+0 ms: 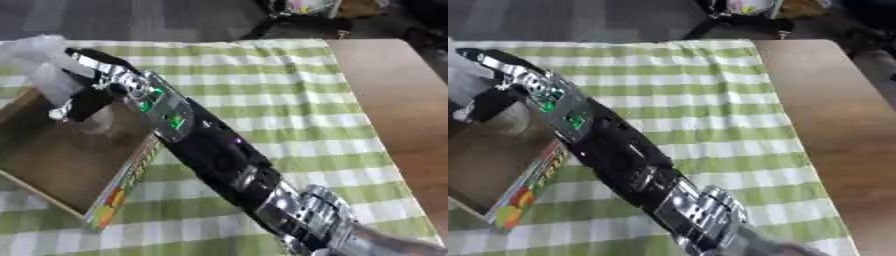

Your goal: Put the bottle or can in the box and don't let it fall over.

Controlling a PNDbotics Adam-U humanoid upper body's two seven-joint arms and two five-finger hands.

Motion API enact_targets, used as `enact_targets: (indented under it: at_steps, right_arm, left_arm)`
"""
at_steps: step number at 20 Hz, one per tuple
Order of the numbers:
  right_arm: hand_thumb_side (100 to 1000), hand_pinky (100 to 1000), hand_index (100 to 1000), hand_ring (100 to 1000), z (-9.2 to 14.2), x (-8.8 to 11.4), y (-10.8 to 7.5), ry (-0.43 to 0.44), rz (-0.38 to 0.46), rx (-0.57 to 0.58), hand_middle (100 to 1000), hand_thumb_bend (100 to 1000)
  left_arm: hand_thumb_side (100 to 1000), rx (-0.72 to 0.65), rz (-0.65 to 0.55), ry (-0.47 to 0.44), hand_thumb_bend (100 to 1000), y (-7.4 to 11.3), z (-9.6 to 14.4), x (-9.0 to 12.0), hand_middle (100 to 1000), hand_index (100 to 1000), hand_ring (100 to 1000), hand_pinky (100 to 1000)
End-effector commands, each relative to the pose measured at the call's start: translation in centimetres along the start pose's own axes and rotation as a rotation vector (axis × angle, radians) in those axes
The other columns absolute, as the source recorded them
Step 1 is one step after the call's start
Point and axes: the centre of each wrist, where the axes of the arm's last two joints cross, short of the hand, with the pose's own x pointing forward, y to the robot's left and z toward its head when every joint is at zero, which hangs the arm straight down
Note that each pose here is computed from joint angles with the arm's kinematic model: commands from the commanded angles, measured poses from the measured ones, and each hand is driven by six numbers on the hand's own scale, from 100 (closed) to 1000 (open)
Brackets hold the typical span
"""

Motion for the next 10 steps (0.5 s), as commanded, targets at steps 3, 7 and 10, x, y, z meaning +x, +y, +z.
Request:
enact_targets:
  at_steps: [3,7,10]
  right_arm:
    - [100,1000,1000,1000,0.3,0.1,-1.6,0.007,-0.003,-0.01,1000,351]
    - [100,1000,1000,1000,0.8,-0.3,-1.9,0.005,-0.026,-0.001,1000,339]
    - [100,1000,1000,1000,1.5,-0.5,-2.3,-0.006,-0.052,-0.013,1000,325]
  left_arm:
    - [859,0.001,-0.02,-0.017,170,0.5,-0.4,0.6,702,775,530,1000]
    - [860,0.0,-0.02,-0.016,171,0.5,-0.4,0.6,701,775,530,1000]
    - [860,0.0,-0.019,-0.014,172,0.5,-0.4,0.6,701,775,530,1000]
